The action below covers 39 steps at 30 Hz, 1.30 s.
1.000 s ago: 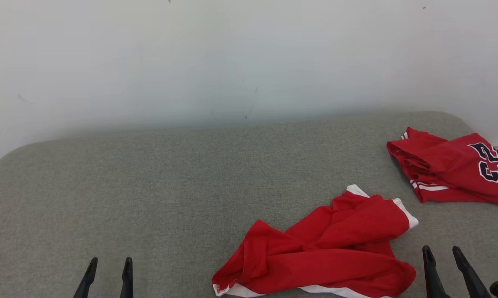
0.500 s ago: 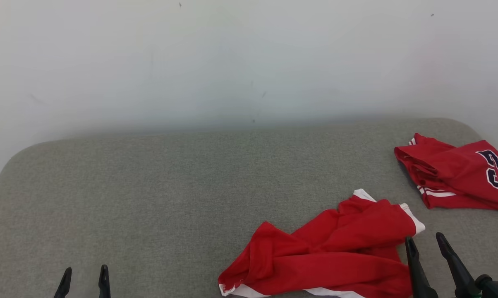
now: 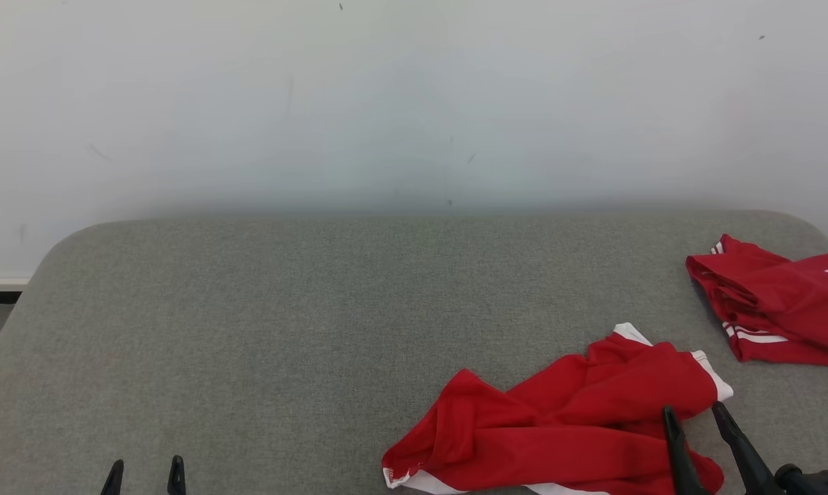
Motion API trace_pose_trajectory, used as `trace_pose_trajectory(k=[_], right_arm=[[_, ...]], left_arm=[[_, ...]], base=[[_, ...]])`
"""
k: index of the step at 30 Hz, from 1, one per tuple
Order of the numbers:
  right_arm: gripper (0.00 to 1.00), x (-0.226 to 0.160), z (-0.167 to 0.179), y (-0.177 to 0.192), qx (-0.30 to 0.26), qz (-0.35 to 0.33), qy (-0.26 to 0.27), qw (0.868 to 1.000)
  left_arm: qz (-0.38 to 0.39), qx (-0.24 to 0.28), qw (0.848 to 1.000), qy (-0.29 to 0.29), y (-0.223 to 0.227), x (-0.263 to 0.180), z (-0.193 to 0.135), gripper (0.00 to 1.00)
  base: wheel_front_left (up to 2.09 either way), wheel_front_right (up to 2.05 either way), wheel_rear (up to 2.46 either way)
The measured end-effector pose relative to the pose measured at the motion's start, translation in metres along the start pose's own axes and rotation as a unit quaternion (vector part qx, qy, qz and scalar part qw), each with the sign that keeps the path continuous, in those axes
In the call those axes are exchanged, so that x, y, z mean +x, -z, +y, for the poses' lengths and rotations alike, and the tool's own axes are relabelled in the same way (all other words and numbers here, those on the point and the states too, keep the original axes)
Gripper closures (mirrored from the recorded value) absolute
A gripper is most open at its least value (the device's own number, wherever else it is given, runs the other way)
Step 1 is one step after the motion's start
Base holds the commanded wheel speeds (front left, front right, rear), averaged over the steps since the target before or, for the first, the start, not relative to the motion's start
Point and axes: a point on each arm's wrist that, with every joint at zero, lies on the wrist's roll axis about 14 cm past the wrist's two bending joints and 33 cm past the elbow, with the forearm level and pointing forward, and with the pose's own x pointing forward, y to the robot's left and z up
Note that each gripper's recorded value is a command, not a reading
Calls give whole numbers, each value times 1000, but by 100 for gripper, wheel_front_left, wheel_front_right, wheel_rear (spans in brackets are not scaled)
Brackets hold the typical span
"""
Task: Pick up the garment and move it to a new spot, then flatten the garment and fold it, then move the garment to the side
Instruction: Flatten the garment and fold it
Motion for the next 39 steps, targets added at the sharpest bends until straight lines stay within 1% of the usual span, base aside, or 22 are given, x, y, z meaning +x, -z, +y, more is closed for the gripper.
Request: trace_pose_trajectory(k=[3, 6, 11, 15, 16, 21, 23, 27, 32, 39], right_arm=[[0, 0, 1, 1, 0, 2, -1, 1000], [0, 0, -1, 3, 1, 4, 1, 1000], [0, 0, -3, 4, 1, 6, 5, 1000], [0, -3, -10, 6, 1, 10, 17, 1000], [0, -3, -10, 6, 1, 10, 17, 1000], [0, -9, -24, 9, 0, 16, 40, 999], [0, -11, -29, 10, 0, 17, 50, 999], [0, -15, -37, 10, 1, 19, 65, 998], [0, -22, -48, 12, 2, 22, 86, 996], [0, -26, -56, 12, 2, 22, 104, 994]], left_arm=[[2, 0, 1000, 2, 1, 0, -1, 0], [3, -2, 1000, 18, 2, 5, -11, 0], [-12, -10, 997, 73, -6, 27, -46, 0], [-25, -18, 990, 135, -16, 52, -86, 0], [-25, -18, 990, 135, -16, 52, -86, 0], [-13, -36, 972, 230, -15, 69, -149, 0], [8, -42, 964, 264, -8, 72, -171, 0], [52, -39, 948, 312, 12, 72, -199, 0], [124, -34, 929, 348, 48, 62, -217, 0], [204, -21, 907, 368, 93, 44, -219, 0]], base=[[0, 0, 0], [0, 0, 0], [0, 0, 0], [0, 0, 0], [0, 0, 0], [0, 0, 0], [0, 0, 0], [0, 0, 0], [0, 0, 0], [0, 0, 0]])
